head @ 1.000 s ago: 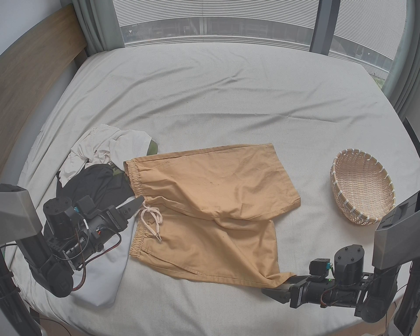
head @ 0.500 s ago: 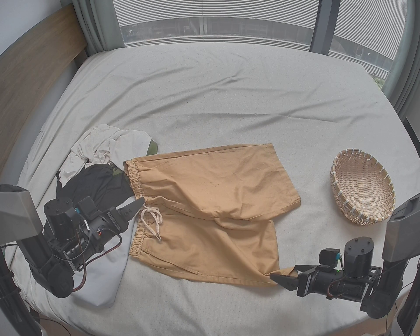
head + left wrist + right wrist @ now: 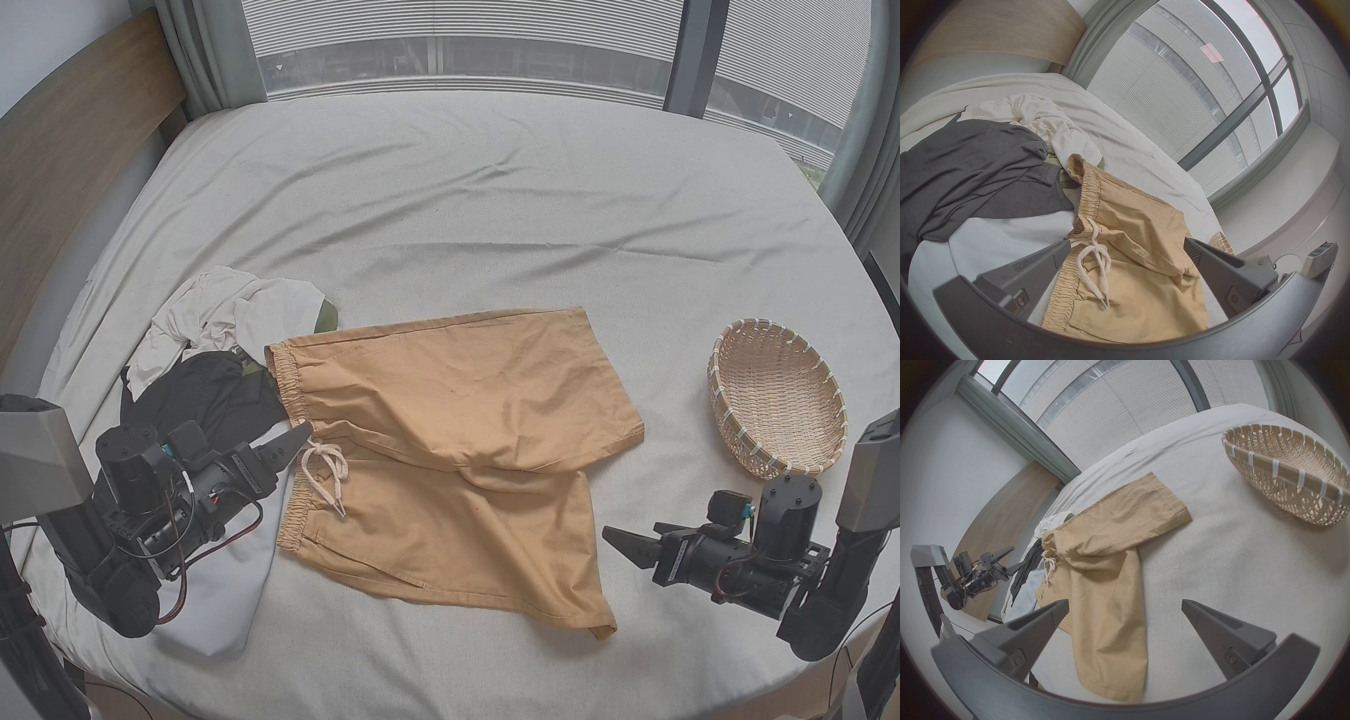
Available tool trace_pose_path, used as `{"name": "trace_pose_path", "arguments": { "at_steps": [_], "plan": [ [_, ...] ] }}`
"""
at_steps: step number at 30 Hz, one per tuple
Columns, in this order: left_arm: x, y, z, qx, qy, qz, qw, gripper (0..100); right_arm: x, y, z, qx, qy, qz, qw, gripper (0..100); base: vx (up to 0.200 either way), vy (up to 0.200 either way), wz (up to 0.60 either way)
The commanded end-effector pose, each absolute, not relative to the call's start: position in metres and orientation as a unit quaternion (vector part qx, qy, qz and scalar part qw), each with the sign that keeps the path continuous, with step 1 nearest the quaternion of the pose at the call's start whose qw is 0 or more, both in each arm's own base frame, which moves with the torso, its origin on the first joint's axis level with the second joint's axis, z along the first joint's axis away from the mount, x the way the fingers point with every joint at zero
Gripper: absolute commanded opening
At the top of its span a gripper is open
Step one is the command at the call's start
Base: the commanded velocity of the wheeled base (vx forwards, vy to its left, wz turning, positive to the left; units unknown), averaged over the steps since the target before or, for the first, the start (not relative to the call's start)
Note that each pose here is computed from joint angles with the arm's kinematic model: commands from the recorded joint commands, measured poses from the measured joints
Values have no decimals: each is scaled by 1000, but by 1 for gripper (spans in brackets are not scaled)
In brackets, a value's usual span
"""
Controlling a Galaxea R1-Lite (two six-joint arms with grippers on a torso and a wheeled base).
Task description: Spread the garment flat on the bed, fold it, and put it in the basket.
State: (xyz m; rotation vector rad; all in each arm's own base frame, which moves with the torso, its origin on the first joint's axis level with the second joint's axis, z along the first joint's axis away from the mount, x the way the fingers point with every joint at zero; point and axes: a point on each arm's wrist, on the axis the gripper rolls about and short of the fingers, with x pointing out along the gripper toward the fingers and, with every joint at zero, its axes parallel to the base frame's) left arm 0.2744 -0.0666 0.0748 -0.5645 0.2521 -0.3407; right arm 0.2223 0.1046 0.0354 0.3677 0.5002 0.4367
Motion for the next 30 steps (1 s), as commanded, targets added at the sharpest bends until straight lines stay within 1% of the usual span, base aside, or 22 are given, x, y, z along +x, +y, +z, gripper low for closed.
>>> {"name": "trace_pose_path", "arguments": {
  "at_steps": [1,8,13,14,20,24,25,27,30],
  "plan": [
    [274,-68,75,-277,123,-170,938,100,249,120,5,176,266,215,923,100,0,0,0],
    [273,-68,75,-277,125,-170,938,100,268,130,3,179,241,227,927,100,0,0,0],
    [271,-73,76,-275,127,-179,936,100,268,136,-6,175,253,234,922,100,0,0,0],
    [271,-74,76,-275,127,-181,936,100,268,138,-6,174,254,237,921,0,0,0,0],
    [269,-75,75,-274,131,-182,935,100,266,147,-4,176,254,261,915,0,0,0,0],
    [266,-74,74,-274,135,-179,935,100,263,144,-2,177,256,259,914,0,0,0,0],
    [266,-74,74,-274,135,-179,935,100,261,143,0,177,255,259,914,0,0,0,0],
    [267,-73,73,-275,135,-179,935,100,253,136,18,180,238,259,919,0,0,0,0],
    [267,-74,74,-274,133,-181,935,100,245,130,27,180,232,255,921,0,0,0,0]
  ]
}}
